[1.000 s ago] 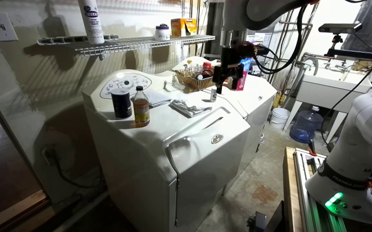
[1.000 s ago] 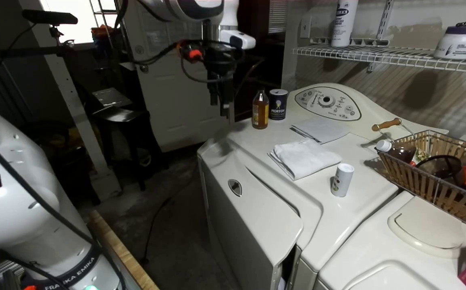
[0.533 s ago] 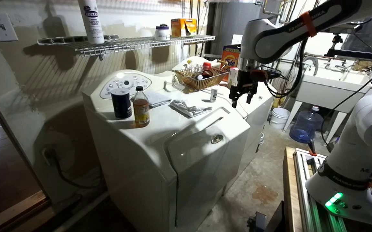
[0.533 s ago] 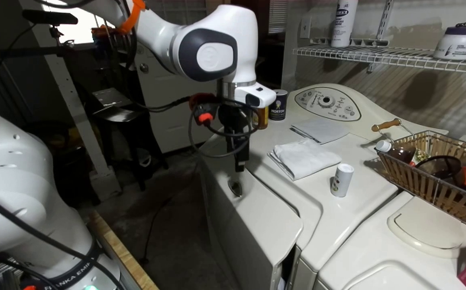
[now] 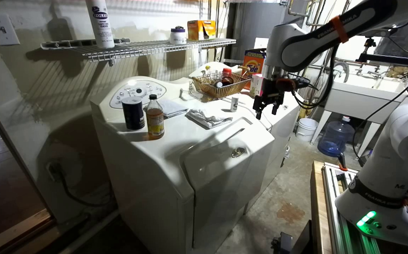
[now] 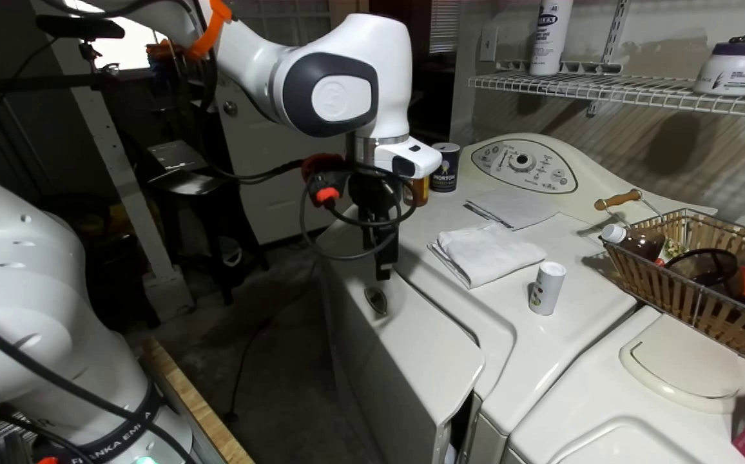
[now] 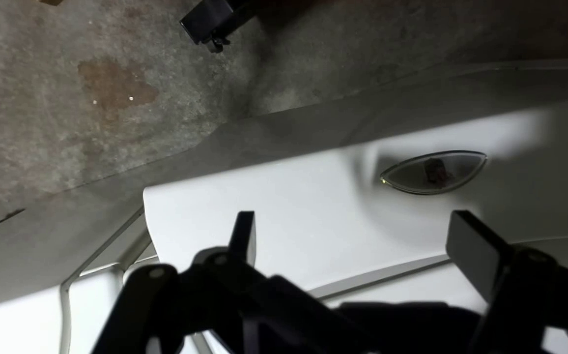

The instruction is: Open the left washing machine.

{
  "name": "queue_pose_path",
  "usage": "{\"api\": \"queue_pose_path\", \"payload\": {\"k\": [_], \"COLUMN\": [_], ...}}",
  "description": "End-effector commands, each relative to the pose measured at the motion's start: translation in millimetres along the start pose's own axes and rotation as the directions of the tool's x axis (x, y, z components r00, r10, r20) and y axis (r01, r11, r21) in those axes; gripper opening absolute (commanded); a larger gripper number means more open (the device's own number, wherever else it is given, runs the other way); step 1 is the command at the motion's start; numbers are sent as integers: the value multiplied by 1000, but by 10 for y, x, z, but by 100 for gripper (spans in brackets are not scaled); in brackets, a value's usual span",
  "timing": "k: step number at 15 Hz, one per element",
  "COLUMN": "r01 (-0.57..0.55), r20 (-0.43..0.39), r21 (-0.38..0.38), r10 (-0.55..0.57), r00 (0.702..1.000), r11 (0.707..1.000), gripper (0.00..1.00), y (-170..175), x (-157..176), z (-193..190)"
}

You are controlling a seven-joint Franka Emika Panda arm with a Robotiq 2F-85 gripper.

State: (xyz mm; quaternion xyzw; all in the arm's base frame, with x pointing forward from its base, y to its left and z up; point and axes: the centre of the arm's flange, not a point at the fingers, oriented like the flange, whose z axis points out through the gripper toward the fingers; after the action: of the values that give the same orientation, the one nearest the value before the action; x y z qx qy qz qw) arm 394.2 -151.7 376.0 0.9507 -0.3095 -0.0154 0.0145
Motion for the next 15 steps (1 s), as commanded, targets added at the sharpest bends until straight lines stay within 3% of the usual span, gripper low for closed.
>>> {"api": "queue_pose_path", "payload": {"k": [1, 15], "r01": [-8, 20], "r20": [-11, -132], "r21": [-18, 23], "r10": [8, -17], "r00": [1000, 991], "r11": [1000, 1000], "gripper": [100, 100], "y": [-8, 126], "x": [61, 1064], "z": [32, 770]}}
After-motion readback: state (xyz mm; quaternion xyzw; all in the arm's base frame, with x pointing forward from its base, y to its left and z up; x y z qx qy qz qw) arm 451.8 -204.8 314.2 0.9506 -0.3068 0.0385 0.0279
